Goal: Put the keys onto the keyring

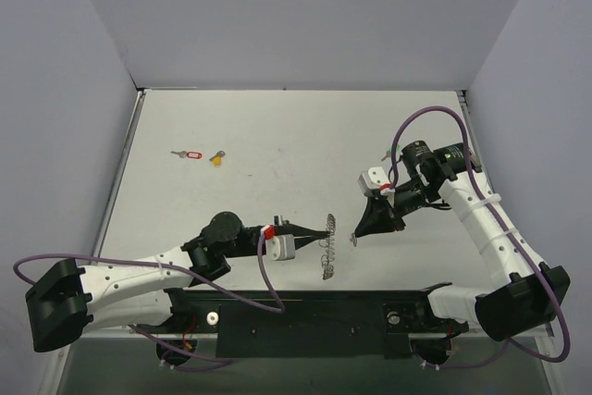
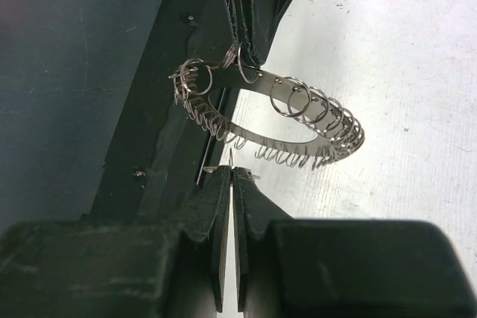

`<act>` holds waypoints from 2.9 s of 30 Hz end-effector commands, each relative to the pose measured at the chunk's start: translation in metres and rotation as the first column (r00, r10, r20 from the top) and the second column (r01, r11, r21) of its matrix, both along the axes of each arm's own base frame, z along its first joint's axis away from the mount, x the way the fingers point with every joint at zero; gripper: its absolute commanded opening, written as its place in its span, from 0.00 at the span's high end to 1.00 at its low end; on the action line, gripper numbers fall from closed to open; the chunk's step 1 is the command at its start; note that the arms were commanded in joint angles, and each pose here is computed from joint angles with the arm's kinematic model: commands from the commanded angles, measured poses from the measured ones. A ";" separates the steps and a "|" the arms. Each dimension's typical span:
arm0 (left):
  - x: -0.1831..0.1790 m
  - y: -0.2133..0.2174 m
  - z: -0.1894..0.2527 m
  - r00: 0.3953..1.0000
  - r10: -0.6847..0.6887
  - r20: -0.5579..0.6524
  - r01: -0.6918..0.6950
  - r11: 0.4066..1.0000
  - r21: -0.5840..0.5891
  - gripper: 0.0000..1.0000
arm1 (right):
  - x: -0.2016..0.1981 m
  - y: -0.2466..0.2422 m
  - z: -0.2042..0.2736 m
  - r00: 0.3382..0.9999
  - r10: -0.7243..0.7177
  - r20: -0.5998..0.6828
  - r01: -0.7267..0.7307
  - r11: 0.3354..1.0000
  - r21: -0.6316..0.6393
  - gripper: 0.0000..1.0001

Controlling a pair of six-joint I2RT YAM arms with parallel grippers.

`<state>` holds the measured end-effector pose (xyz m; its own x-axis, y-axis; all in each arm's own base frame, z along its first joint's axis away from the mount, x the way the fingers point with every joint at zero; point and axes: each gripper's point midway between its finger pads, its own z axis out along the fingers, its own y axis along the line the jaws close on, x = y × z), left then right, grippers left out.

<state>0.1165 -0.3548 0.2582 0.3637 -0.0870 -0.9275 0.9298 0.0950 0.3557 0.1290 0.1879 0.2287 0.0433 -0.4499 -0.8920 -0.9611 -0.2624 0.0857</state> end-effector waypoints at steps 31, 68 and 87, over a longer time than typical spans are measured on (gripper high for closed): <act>0.019 0.044 0.032 0.967 0.135 -0.215 -0.171 0.972 -0.160 1.00 | 0.042 -0.056 -0.026 0.924 -0.347 -0.161 0.315 0.929 -0.192 1.00; -0.042 0.100 0.041 0.993 0.109 -0.048 -0.112 0.992 -0.064 1.00 | 0.166 -0.217 -0.168 0.494 -0.861 0.123 0.426 0.117 -0.897 1.00; -0.035 0.095 0.028 0.989 0.133 -0.059 -0.135 0.990 -0.042 1.00 | 0.210 -0.208 -0.198 0.524 -0.835 0.168 0.387 0.057 -0.920 1.00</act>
